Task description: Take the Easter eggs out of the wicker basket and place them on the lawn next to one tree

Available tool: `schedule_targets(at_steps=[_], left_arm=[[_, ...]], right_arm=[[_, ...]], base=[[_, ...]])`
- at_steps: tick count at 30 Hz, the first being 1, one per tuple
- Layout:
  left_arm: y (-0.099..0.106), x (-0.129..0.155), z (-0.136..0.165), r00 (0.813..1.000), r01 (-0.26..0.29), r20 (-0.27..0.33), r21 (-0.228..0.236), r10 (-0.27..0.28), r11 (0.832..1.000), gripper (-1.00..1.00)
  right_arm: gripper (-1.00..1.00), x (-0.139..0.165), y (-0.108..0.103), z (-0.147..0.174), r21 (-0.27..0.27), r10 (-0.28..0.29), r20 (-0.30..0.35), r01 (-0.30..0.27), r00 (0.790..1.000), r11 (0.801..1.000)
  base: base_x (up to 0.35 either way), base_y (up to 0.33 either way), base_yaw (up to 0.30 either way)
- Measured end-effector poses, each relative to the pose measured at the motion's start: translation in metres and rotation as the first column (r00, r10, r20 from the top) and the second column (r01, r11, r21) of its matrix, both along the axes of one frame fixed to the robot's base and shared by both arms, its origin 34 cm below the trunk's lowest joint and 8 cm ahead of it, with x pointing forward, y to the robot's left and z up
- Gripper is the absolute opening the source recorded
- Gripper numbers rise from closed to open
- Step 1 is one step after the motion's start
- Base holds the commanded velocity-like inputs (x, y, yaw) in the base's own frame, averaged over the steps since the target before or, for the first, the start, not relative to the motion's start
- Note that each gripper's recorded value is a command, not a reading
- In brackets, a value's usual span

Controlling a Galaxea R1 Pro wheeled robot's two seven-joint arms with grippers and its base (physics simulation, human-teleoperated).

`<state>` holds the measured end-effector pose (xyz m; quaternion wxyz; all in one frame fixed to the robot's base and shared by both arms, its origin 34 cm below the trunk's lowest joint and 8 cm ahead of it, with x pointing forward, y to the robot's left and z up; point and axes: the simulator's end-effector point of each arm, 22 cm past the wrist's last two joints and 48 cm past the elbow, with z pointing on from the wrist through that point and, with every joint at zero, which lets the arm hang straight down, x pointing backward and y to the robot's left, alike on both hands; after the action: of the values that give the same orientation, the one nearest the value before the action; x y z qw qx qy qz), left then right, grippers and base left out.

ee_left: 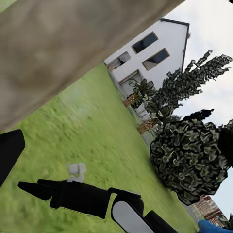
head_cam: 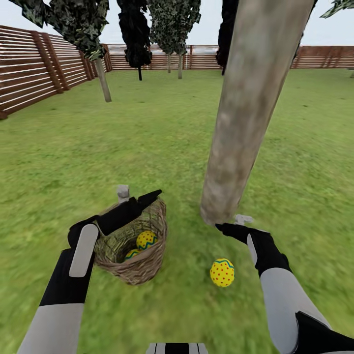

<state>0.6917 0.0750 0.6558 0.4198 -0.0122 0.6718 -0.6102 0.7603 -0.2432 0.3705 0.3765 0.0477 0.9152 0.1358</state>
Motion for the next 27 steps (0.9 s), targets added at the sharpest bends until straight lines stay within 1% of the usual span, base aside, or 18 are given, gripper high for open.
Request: schedule_targets(at_steps=[6,11,15,27], left_arm=[[0.0,-0.005,0.017,1.0,0.001,0.027,0.001,-0.001,1.0,1.0],[-0.001,-0.009,0.031,0.999,0.001,0.05,0.001,-0.001,1.0,1.0],[0.003,-0.011,0.04,0.998,-0.001,0.068,0.013,0.0,1.0,1.0],[0.004,-0.022,0.07,0.993,-0.001,0.117,0.017,0.0,1.0,1.0]], right_arm=[[1.0,0.003,0.0,0.019,0.0,0.0,0.027,0.0,1.0,1.0],[1.0,0.006,0.001,0.035,0.0,0.001,0.049,-0.001,0.999,1.0],[1.0,0.007,0.001,0.047,0.0,0.001,0.066,-0.001,0.998,1.0],[1.0,0.011,0.0,0.083,-0.003,0.002,0.117,-0.002,0.993,1.0]], base=[[0.0,0.0,0.245],[0.0,0.0,0.182],[0.0,0.0,0.147],[0.0,0.0,0.016]])
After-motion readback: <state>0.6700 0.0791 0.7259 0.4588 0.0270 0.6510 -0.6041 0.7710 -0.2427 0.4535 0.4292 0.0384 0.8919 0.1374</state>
